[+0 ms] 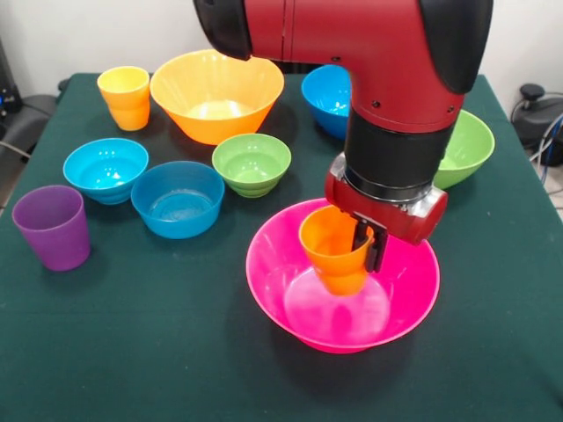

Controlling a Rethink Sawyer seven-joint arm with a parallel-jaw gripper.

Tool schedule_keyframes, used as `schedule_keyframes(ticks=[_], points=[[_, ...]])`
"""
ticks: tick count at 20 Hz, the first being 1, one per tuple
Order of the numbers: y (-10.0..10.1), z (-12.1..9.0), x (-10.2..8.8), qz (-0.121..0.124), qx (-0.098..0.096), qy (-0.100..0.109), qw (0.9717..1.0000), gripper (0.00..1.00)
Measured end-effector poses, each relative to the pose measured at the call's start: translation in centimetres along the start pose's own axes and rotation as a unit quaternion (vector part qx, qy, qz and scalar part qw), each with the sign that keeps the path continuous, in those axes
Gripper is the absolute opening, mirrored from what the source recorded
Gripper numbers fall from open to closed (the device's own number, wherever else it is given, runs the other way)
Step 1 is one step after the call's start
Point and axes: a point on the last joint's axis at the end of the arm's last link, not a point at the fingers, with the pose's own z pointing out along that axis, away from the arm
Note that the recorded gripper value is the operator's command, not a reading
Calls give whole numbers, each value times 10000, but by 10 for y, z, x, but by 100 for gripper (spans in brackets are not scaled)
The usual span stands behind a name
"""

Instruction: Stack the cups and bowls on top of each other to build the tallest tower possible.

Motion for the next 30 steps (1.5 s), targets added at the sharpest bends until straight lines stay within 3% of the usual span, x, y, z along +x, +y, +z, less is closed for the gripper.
schedule_keyframes(ticks=[14, 30], points=[[12, 11, 9, -55, -197, -83, 9998, 0], [15, 17, 11, -62, -261, -111, 9996, 0]])
